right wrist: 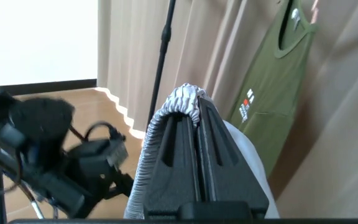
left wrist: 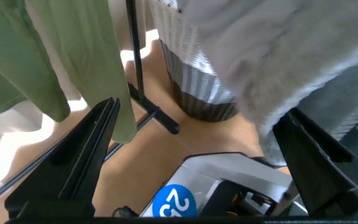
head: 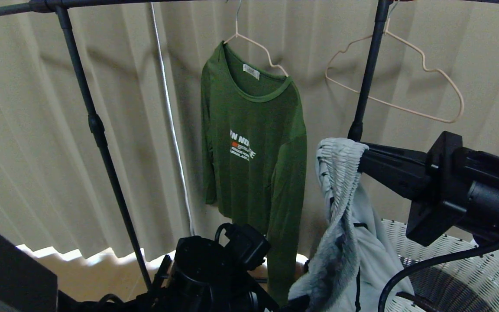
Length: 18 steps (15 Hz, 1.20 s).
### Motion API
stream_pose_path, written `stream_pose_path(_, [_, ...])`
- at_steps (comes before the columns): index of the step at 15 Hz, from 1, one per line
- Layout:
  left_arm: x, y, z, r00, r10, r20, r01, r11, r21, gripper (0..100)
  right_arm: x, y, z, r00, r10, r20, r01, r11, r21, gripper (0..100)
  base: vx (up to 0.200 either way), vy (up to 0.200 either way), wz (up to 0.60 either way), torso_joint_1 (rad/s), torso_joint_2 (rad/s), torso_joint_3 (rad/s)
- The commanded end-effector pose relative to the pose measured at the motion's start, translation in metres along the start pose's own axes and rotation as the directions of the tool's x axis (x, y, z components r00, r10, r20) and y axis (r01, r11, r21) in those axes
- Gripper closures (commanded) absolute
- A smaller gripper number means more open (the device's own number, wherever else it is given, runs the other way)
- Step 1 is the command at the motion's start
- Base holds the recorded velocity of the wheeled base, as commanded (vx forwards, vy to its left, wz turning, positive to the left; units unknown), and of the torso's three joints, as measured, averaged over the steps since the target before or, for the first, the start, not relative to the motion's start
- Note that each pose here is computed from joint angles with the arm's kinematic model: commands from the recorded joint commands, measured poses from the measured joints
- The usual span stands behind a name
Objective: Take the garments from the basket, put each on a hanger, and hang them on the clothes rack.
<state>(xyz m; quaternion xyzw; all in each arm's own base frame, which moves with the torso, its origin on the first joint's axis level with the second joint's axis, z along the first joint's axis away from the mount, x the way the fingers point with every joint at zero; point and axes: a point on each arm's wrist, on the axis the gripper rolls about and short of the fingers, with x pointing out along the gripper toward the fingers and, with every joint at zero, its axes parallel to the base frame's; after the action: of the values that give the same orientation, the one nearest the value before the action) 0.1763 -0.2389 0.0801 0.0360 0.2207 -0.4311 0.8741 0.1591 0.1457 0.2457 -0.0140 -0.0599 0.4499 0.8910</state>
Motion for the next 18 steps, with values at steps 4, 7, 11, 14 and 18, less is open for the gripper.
stream_pose_path(4, [-0.002,0.004,-0.016,1.000,0.012,-0.026,-0.011,1.000,0.007,100,-0.005,0.001,0.004,1.000,-0.002,0.016,0.002,1.000,-0.004,100,0.000,0.000,0.00,0.000,0.00,0.000])
stream_pose_path(7, [-0.035,0.004,-0.030,1.000,0.008,0.014,-0.010,0.995,0.103,100,-0.006,0.001,0.000,1.000,-0.002,0.004,0.002,1.000,0.023,100,0.000,0.000,0.00,0.000,0.00,0.000])
stream_pose_path(11, [-0.083,0.022,-0.041,0.980,0.088,0.180,-0.123,0.974,0.191,100,-0.006,-0.002,-0.002,1.000,-0.020,-0.007,0.021,0.997,0.073,100,0.000,0.000,0.00,0.000,0.00,0.000])
stream_pose_path(14, [-0.103,0.044,-0.025,0.927,0.242,0.286,-0.294,0.943,0.155,100,-0.007,-0.003,-0.011,0.999,-0.026,-0.041,0.029,0.997,0.078,100,0.000,0.000,0.00,0.000,0.00,0.000])
stream_pose_path(18, [-0.130,0.077,0.000,0.821,0.420,0.386,-0.491,0.865,0.102,100,-0.005,-0.013,-0.017,0.995,-0.070,-0.064,0.075,0.994,0.077,100,0.000,0.000,0.00,0.000,0.00,0.000])
